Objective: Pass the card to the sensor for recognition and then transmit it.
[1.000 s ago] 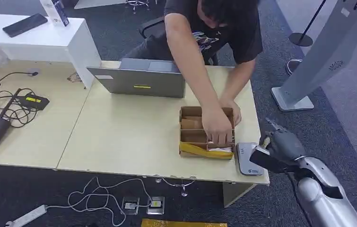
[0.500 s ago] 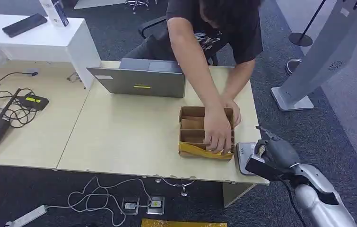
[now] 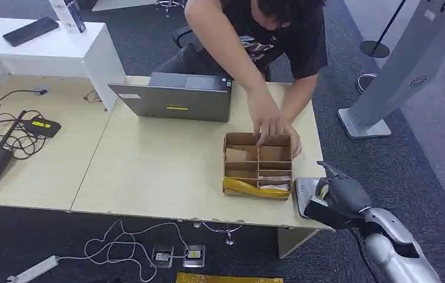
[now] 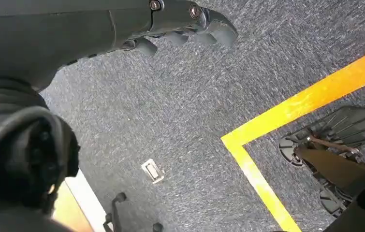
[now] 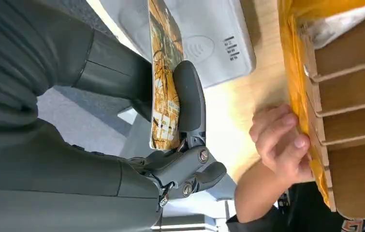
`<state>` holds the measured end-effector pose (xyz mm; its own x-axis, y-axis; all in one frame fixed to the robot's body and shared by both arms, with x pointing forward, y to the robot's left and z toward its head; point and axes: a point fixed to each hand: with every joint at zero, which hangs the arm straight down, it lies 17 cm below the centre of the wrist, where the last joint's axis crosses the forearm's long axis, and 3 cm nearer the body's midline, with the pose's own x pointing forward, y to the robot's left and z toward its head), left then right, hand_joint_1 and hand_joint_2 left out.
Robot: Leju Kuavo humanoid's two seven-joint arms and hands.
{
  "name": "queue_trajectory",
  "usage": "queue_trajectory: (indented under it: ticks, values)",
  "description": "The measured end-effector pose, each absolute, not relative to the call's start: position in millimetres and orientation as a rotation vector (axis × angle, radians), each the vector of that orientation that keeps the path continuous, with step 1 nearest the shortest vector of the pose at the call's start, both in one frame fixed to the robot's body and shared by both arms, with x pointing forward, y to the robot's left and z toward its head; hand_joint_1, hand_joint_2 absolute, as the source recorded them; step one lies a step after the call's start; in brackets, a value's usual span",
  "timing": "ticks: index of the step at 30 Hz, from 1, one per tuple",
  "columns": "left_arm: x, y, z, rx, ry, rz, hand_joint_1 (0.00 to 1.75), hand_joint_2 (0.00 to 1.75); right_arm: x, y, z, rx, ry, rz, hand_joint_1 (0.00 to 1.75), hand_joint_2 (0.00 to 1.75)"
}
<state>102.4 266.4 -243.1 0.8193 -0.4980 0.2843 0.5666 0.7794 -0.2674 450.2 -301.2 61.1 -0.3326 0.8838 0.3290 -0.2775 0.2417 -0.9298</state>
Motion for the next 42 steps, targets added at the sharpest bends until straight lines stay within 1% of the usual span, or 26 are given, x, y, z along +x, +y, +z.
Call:
queue_trajectory:
  ticks: [42]
  values:
    - [102.3, 265.6, -243.1, -0.354, -0.203, -0.579, 0.0, 0.0, 463.1, -290.7, 57.6, -0.616, -1.457, 1.338, 1.75, 1.75]
